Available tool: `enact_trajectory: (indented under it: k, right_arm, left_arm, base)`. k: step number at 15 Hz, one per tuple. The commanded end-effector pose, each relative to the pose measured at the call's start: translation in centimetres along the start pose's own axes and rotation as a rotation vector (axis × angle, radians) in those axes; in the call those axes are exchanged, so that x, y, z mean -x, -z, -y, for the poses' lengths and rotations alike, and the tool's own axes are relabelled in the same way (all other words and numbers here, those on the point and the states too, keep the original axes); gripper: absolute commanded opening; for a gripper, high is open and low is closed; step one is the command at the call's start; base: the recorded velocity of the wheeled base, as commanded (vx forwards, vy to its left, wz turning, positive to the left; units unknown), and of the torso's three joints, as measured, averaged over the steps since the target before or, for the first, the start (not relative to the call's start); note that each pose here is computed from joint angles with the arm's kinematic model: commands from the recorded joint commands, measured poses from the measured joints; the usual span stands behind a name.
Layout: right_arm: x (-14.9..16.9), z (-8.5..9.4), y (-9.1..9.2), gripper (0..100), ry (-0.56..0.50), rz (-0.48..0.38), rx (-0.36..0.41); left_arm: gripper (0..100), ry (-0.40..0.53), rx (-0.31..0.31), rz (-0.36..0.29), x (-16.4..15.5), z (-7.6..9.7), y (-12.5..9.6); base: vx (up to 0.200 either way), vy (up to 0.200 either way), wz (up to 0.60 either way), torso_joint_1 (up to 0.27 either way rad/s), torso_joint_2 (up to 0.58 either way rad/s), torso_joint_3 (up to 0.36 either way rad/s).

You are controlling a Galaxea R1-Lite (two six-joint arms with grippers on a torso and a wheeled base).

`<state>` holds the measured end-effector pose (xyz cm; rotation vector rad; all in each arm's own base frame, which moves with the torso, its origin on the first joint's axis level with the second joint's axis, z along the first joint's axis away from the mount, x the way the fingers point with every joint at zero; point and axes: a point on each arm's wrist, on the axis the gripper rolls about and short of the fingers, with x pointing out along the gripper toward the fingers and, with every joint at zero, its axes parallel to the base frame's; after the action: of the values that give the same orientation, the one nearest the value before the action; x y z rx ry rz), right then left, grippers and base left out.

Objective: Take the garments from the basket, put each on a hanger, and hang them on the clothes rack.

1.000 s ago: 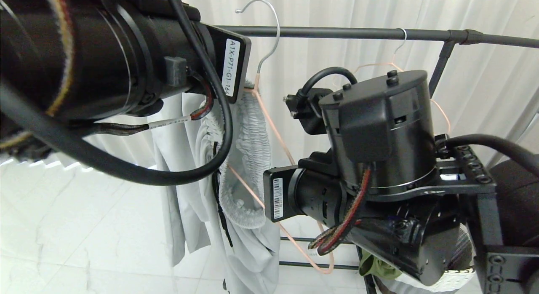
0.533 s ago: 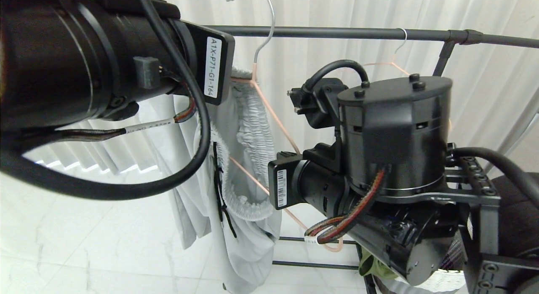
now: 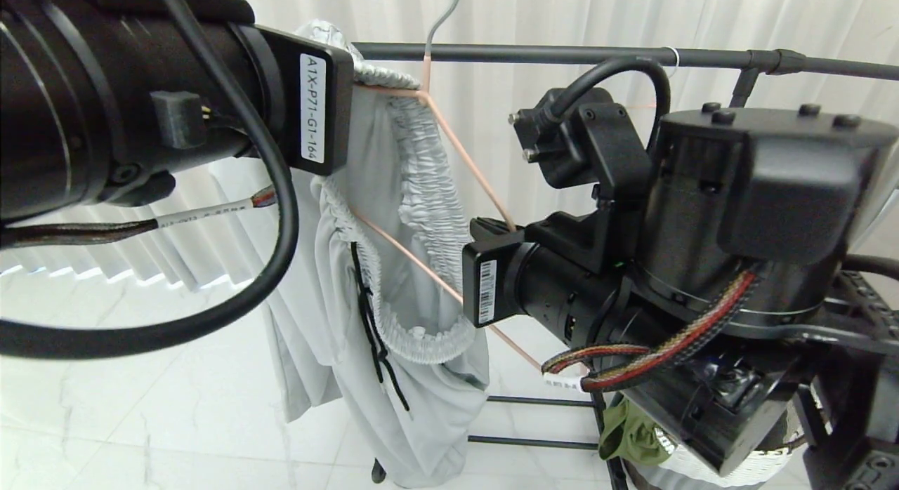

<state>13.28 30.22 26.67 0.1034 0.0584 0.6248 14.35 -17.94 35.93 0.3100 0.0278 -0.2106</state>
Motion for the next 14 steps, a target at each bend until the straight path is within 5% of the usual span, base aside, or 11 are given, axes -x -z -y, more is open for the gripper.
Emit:
enact_trajectory:
  k: [1, 7, 13, 14]
  right_arm:
    - [0.4, 0.2, -0.7, 0, -0.003, 0.023, -0.007]
    - [1.1, 0.7, -1.9, 0, -0.001, 0.060, -0.010]
    - [1.0, 0.5, -2.3, 0, -0.009, 0.097, -0.004]
    - [1.0, 0.5, -2.3, 0, -0.007, 0.097, -0.003]
  left_arm:
    - [0, 0.001, -0.011, -0.008, 0.1, 0.0, 0.4]
    - [0, 0.011, -0.047, -0.040, -0.1, 0.5, 1.5]
    - [0, 0.124, -0.053, -0.015, 1.4, 2.8, 1.4]
    - [100, 0.124, -0.053, -0.015, 1.4, 2.8, 1.4]
  base:
    - [0.000, 0.000, 0.00, 0.000, 0.00, 0.000]
    - [0.000, 0.000, 0.00, 0.000, 0.00, 0.000]
    - [0.000, 0.000, 0.00, 0.000, 0.00, 0.000]
    - [0.000, 0.000, 0.00, 0.000, 0.00, 0.000]
